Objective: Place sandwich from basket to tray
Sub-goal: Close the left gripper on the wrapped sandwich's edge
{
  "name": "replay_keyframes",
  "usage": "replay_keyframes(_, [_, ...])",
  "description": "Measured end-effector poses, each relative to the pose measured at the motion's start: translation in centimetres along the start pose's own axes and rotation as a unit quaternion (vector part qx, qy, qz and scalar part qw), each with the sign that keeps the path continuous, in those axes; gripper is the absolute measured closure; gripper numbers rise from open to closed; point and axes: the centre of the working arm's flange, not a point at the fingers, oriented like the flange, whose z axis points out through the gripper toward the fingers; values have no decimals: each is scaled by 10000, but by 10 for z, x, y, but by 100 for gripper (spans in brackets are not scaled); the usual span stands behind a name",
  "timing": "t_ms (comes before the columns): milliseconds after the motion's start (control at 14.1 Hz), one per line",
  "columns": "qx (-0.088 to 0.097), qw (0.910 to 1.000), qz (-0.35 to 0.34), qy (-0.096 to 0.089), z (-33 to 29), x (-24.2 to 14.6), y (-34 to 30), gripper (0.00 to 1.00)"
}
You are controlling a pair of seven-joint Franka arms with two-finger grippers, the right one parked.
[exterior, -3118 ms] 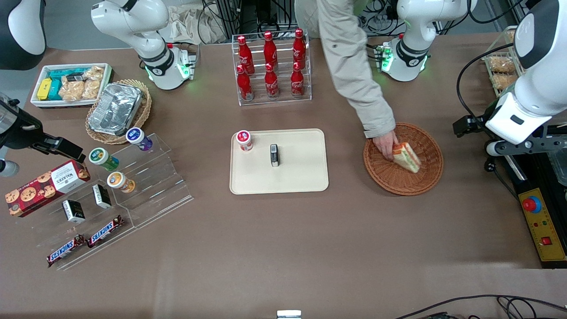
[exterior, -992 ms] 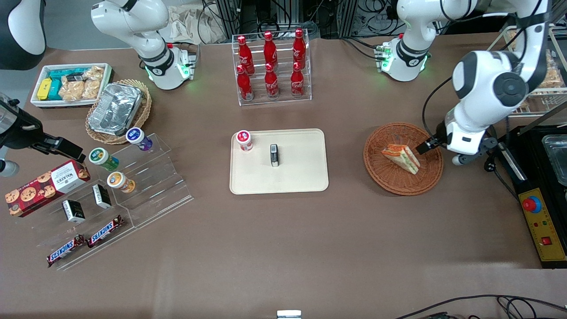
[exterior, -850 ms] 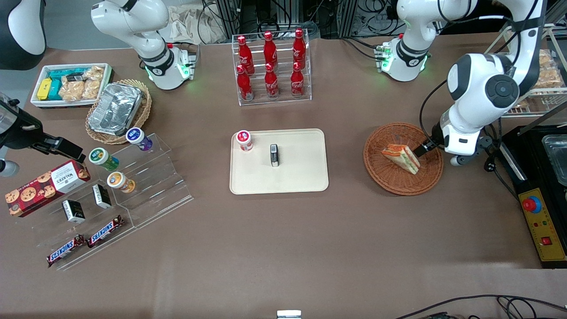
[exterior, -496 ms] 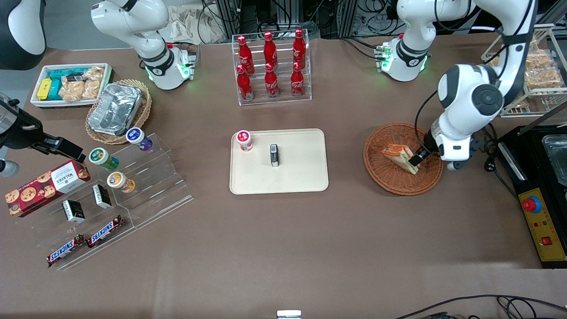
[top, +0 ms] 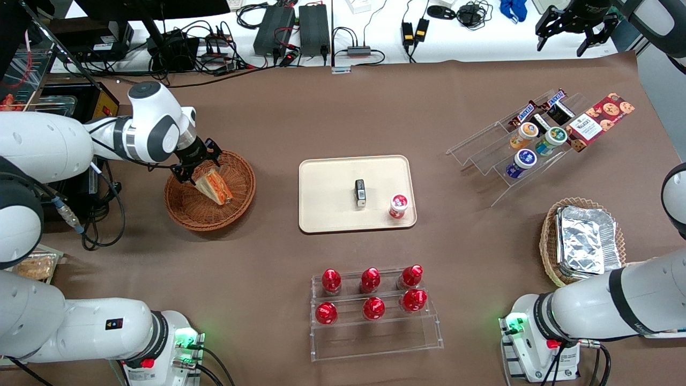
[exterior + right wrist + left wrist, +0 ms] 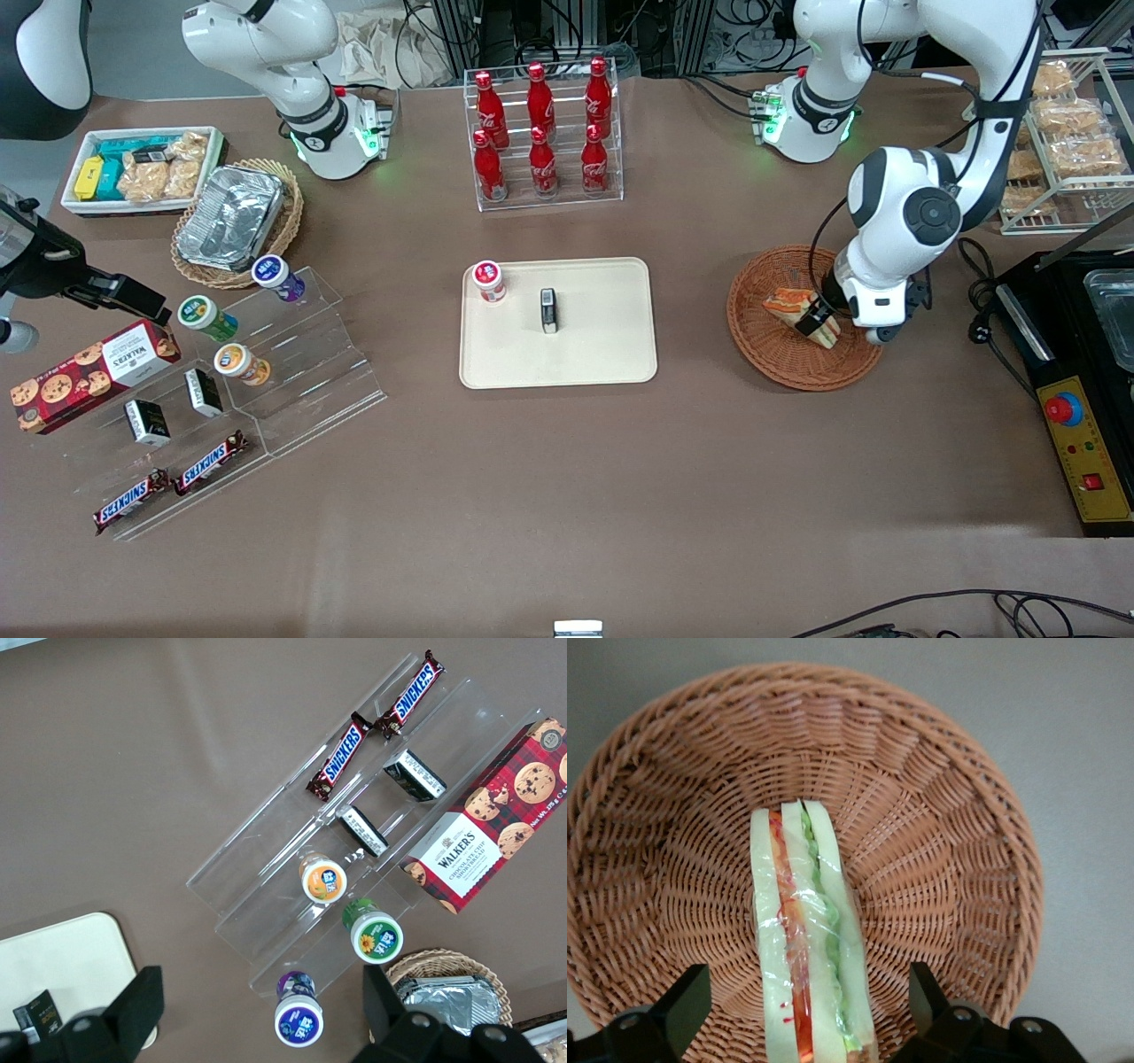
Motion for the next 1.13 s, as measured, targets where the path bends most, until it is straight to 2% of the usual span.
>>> replay_keyframes(283, [20,10000,-2,-19,9,-2,-3,1])
replay_keyframes(425, [-5,10000,84,8,14,-13,-2,5])
replay_keyframes(709, [-30,9999,100,34,17,-25,4,46])
replay_keyframes(850, [-55,9999,82,50,15,-22,4,63])
replay_keyframes(921, [-64,9999,70,58,14,-21,4,69])
replay_keyframes(992, [-72,9999,58,64,12,-20,4,69])
replay_keyframes(1134, [-3,10000,57,27,7,-18,6,81])
